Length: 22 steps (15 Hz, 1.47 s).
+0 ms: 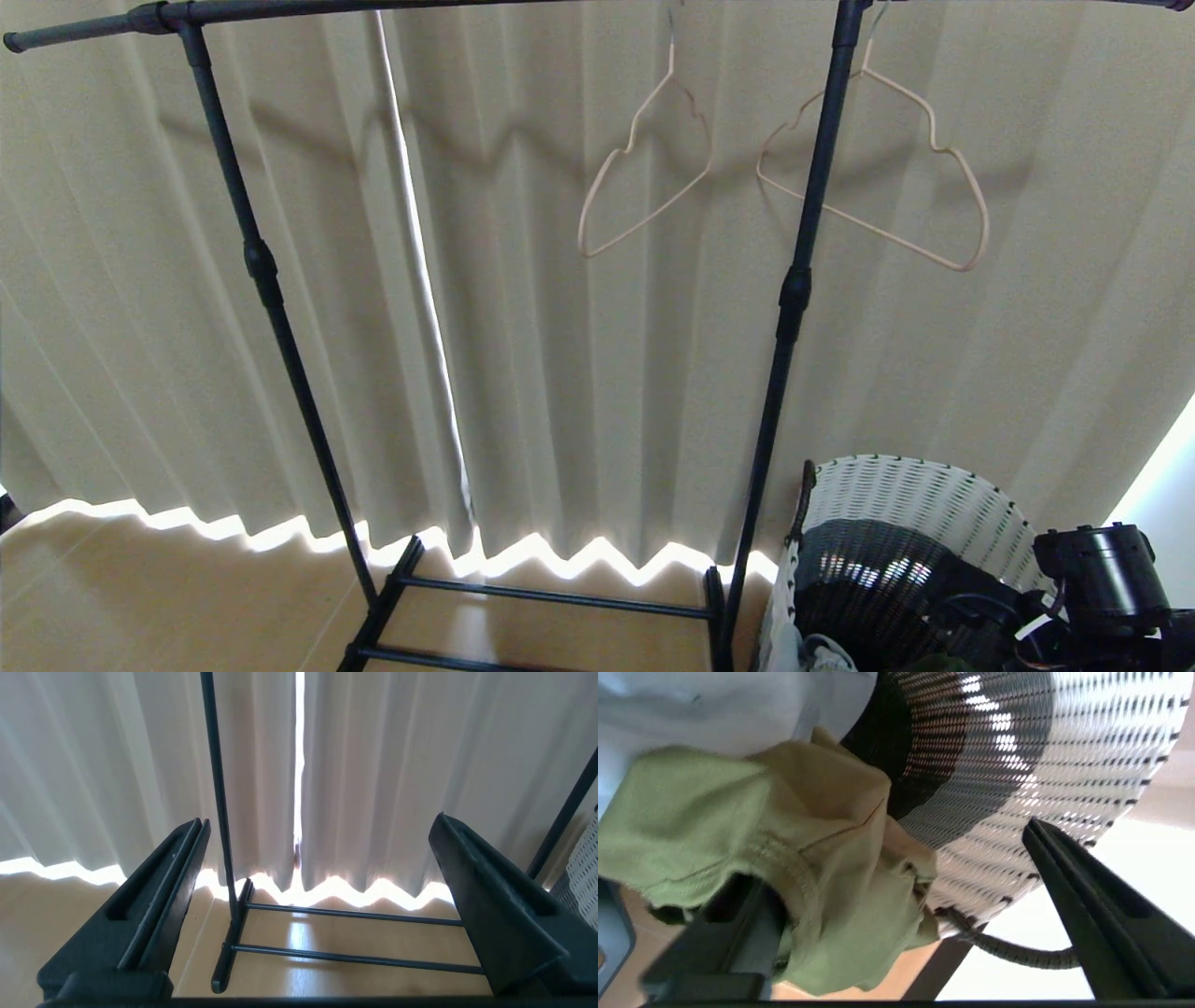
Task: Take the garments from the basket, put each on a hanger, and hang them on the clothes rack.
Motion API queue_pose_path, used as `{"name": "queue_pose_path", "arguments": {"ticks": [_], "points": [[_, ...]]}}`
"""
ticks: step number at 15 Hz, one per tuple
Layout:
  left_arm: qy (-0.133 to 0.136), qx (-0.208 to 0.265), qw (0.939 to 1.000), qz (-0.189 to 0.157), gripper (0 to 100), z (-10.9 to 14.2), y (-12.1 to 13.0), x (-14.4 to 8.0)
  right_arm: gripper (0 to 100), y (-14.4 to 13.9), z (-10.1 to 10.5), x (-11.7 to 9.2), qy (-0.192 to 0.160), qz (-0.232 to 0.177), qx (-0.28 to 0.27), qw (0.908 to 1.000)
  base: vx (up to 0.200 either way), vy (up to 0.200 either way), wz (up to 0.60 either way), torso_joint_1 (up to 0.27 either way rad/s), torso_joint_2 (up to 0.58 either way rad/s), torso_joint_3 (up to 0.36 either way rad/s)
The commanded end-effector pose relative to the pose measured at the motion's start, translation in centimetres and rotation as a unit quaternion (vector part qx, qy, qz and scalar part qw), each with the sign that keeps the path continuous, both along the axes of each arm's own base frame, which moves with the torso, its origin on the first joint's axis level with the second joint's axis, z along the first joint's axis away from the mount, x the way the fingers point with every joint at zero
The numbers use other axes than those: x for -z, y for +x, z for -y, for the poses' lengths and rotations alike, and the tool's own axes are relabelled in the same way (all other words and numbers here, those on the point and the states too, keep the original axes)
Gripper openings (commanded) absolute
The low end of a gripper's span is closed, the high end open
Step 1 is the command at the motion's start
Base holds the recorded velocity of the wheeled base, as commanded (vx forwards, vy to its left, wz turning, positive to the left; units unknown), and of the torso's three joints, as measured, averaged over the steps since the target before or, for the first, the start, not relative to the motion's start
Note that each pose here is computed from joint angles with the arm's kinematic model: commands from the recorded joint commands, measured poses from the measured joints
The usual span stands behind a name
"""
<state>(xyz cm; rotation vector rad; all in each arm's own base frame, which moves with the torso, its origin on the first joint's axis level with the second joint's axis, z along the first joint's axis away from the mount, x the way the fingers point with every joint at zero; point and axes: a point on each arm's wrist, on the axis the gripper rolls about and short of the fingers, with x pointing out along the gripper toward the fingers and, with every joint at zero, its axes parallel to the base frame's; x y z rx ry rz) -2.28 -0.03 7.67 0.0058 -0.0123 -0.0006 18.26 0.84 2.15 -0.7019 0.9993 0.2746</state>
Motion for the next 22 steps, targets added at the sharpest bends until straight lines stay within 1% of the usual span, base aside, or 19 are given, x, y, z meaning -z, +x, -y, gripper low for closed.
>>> {"name": "queue_pose_path", "arguments": {"ticks": [1, 4, 6, 7, 8, 10, 11, 13, 14, 15, 16, 17, 20, 22], "points": [[0.000, 0.000, 1.0000, 0.000, 100, 0.0, 0.0, 0.0, 0, 0.0, 0.0, -0.1, 0.001, 0.002, -0.001, 1.0000, 0.000, 0.000, 0.00, 0.000, 0.00, 0.000], [0.000, 0.000, 1.0000, 0.000, 100, 0.0, 0.0, 0.0, 0, -0.5, 0.0, -0.5, 0.003, 0.010, -0.002, 0.9999, 0.000, 0.000, 0.00, 0.000, 0.00, 0.000], [0.000, 0.000, 1.0000, 0.000, 100, 0.0, 0.0, 0.0, 0, -2.6, 0.1, -2.1, 0.014, 0.058, -0.005, 0.9982, 0.000, 0.000, 0.00, 0.000, 0.00, 0.000], [0.000, 0.000, 1.0000, 0.000, 100, 0.0, 0.0, 0.0, 0, -3.9, 0.1, -3.3, 0.026, 0.102, -0.011, 0.9944, 0.000, 0.000, 0.00, 0.000, 0.00, 0.000], [0.000, 0.000, 1.0000, 0.000, 100, 0.0, 0.0, 0.0, 0, -4.7, 0.3, -4.3, 0.031, 0.136, -0.009, 0.9902, 0.000, 0.000, 0.00, 0.000, 0.00, 0.000], [0.000, 0.000, 1.0000, 0.000, 100, 0.0, 0.0, 0.0, 0, -6.1, 0.5, -6.6, 0.060, 0.226, 0.016, 0.9722, 0.000, 0.000, 0.00, 0.000, 0.00, 0.000], [0.000, 0.000, 1.0000, 0.000, 100, 0.0, 0.0, 0.0, 0, -6.5, 0.5, -7.8, 0.073, 0.267, 0.026, 0.9606, 0.000, 0.000, 0.00, 0.000, 0.00, 0.000], [0.000, 0.000, 1.0000, 0.000, 100, 0.0, 0.0, 0.0, 0, -6.8, 1.0, -9.9, 0.090, 0.332, 0.056, 0.9373, 0.000, 0.000, 0.00, 0.000, 0.00, 0.000], [0.000, 0.000, 1.0000, 0.000, 100, 0.0, 0.0, 0.0, 0, -6.9, 1.3, -10.9, 0.092, 0.355, 0.069, 0.9277, 0.000, 0.000, 0.00, 0.000, 0.00, 0.000], [0.000, 0.000, 1.0000, 0.000, 100, 0.0, 0.0, 0.0, 0, -7.1, 1.4, -11.9, 0.101, 0.373, 0.082, 0.9187, 0.000, 0.000, 0.00, 0.000, 0.00, 0.000], [0.000, 0.000, 1.0000, 0.000, 100, 0.0, 0.0, 0.0, 0, -7.3, 1.4, -12.7, 0.114, 0.381, 0.091, 0.9128, 0.000, 0.000, 0.00, 0.000, 0.00, 0.000], [0.001, 0.000, 1.0000, 0.000, 100, 0.0, 0.0, 0.0, 0, -7.7, 1.4, -13.3, 0.122, 0.386, 0.096, 0.9093, 0.000, 0.000, 0.00, 0.000, 0.00, 0.000], [0.001, 0.000, 1.0000, 0.000, 100, 0.0, 0.0, 0.0, 0, -9.4, 1.3, -14.1, 0.133, 0.379, 0.092, 0.9111, 0.000, 0.000, 0.00, 0.000, 0.00, 0.000], [0.001, 0.000, 1.0000, 0.000, 100, 0.0, 0.0, 0.0, 0, -10.3, 1.2, -14.5, 0.142, 0.390, 0.079, 0.9066, -0.200, 0.000, 0.00, 0.007, 0.00, 0.005]]}}
